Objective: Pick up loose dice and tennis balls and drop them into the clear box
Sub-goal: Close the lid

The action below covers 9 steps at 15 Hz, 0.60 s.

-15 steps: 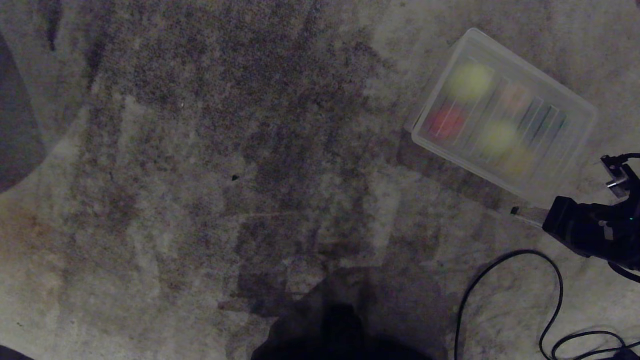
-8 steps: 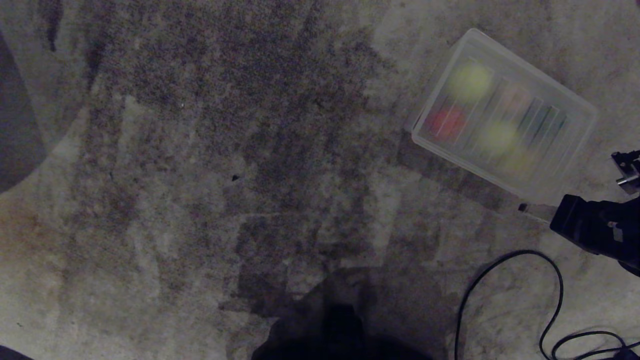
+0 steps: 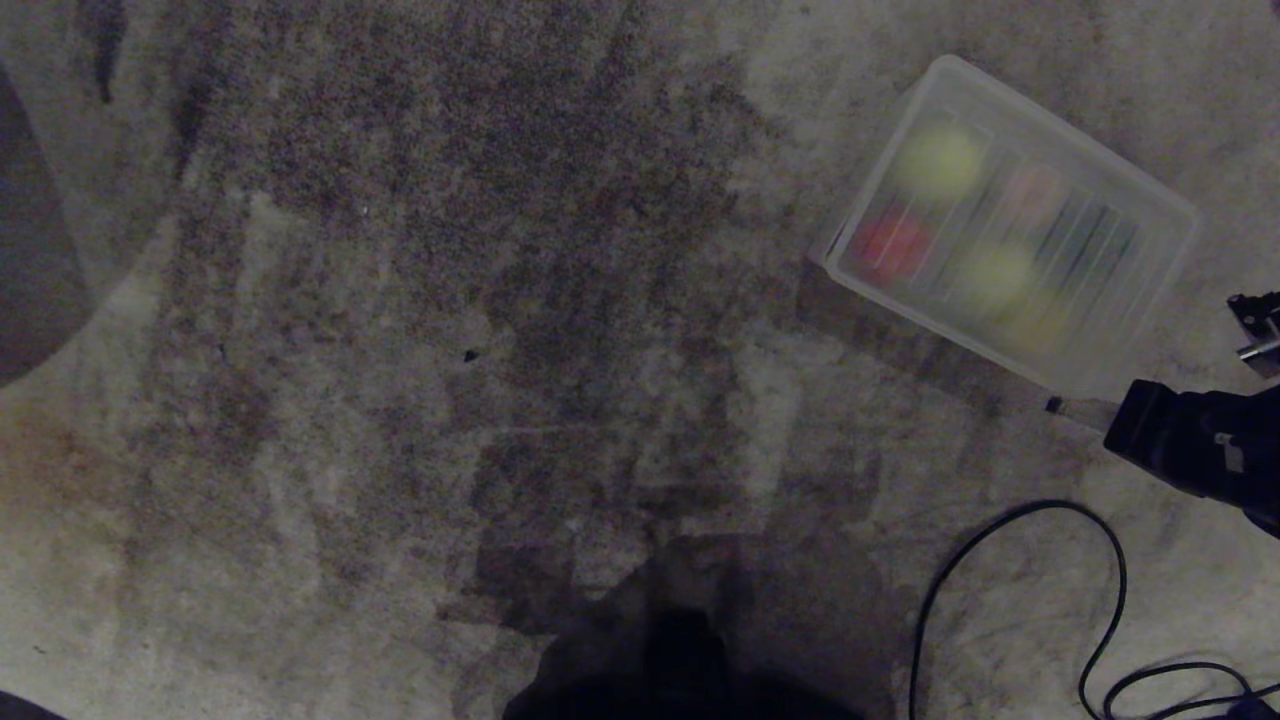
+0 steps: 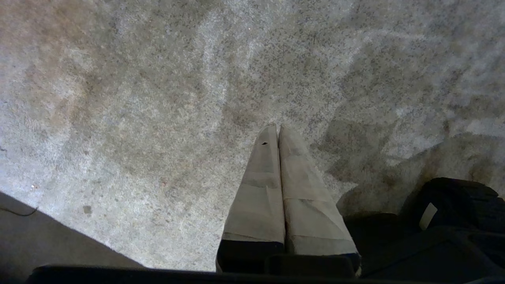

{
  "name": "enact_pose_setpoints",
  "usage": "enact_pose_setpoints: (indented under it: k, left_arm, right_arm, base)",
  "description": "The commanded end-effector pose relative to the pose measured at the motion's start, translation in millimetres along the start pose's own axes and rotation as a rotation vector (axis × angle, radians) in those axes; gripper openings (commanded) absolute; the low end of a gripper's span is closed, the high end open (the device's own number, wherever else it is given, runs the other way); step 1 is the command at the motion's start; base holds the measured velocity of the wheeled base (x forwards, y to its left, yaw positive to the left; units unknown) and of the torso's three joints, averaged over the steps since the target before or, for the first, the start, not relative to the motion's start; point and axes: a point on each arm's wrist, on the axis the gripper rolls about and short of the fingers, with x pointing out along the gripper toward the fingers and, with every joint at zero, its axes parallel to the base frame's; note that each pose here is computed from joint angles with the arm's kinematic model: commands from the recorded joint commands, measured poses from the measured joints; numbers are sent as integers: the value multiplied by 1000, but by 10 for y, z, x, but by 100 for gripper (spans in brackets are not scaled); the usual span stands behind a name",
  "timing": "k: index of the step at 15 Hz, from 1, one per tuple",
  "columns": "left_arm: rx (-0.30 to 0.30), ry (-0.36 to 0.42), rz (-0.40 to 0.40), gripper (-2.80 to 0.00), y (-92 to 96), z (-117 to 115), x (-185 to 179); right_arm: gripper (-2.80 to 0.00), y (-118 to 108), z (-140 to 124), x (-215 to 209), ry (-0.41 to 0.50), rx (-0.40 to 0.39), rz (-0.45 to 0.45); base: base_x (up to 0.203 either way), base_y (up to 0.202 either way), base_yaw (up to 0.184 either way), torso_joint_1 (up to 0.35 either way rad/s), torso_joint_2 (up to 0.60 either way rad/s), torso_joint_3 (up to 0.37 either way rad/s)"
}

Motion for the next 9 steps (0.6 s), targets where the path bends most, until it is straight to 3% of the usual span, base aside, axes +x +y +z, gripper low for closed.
enact_pose_setpoints:
  k: [1,9]
  left_arm:
    - [0,2,0,-280,0,-4,2]
    - [-1,2,0,-280,0,-4,2]
  right_arm:
    - [-280,2,25,29,-19,-29,12]
    - [-280,74,-98,-115,18,-33,40]
  base:
    - [0,0,0,0,0,0]
    - [0,0,0,0,0,0]
